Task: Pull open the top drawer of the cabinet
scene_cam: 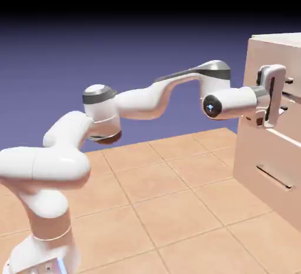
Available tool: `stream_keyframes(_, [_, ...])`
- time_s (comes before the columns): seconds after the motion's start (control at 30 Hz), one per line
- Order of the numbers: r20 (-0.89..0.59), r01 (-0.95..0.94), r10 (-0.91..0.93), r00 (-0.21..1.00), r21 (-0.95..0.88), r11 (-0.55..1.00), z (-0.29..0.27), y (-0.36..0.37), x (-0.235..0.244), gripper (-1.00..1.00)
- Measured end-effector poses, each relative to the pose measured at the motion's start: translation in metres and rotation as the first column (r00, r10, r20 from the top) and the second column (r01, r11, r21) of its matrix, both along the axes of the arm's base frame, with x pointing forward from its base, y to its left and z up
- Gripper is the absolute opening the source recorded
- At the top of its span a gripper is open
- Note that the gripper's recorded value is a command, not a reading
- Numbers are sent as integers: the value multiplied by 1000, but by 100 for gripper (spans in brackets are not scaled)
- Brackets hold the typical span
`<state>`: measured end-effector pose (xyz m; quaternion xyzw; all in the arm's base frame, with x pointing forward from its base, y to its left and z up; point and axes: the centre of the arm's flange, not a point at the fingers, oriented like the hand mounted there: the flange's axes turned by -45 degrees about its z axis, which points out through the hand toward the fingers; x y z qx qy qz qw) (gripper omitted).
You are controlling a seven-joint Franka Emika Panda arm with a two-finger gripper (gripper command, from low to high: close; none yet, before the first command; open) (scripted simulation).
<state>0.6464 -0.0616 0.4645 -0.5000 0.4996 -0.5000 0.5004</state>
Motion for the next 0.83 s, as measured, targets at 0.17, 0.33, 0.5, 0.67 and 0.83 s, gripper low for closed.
stream_keyframes(0.17, [2, 0, 0, 1000, 0, 1000, 0, 0, -45, -100])
stream_keyframes(0.33, [2, 0, 0, 1000, 0, 1000, 0, 0, -95, -100])
stream_keyframes(0.5, [2, 0, 0, 1000, 0, 1000, 0, 0, -148, -100])
stream_keyframes(0.67, [2, 0, 0, 1000, 0, 1000, 0, 0, -206, -100])
stream_keyframes(0.83, [48, -42, 41, 998, 2, 999, 10, 12, -252, -100])
